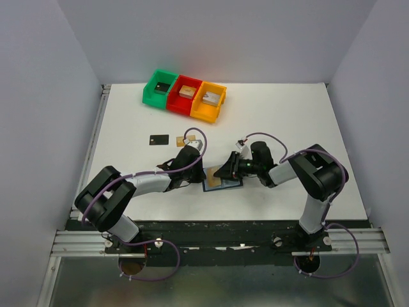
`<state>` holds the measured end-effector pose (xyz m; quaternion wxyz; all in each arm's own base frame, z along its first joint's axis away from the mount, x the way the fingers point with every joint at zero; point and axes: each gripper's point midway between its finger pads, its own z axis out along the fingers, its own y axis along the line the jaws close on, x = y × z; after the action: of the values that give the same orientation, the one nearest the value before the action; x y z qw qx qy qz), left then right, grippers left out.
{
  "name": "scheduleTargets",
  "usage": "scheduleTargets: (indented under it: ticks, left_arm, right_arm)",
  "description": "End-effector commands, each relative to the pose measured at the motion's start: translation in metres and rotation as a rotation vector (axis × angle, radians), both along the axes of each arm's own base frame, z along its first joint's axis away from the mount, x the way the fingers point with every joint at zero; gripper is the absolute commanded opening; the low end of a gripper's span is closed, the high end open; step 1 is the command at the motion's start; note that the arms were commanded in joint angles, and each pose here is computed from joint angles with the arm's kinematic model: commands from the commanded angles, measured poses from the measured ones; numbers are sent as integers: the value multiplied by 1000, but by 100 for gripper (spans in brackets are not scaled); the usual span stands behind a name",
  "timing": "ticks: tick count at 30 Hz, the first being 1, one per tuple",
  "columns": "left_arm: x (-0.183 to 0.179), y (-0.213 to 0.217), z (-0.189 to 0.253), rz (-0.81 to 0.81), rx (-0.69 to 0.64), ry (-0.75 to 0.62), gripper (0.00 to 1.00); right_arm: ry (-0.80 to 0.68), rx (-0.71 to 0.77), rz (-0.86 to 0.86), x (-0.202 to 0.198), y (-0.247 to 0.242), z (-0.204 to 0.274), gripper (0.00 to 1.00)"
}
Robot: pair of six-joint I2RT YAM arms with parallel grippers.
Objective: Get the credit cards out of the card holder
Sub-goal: Remove the credit card from the card holder.
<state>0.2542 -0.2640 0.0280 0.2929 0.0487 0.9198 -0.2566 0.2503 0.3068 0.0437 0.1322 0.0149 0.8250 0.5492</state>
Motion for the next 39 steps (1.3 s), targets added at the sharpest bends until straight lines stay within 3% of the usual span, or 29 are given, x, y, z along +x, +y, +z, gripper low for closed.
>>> scheduleTargets:
  ticks: [1, 21, 30, 39]
  left_arm:
    - [-17, 7, -23, -16, 35, 76, 7]
    - [-19, 3, -24, -23, 9, 80, 8]
    - [-22, 9, -30, -3, 28, 100, 0]
    - [-22, 12, -31, 5, 42, 102, 0]
  right_arm:
    - [-13, 48, 52, -7, 5, 7, 40]
    - [-12, -6, 106, -11, 6, 5, 39]
    - [-52, -72, 91, -8, -2, 15, 37]
    - [-59, -100, 81, -8, -5, 15, 36]
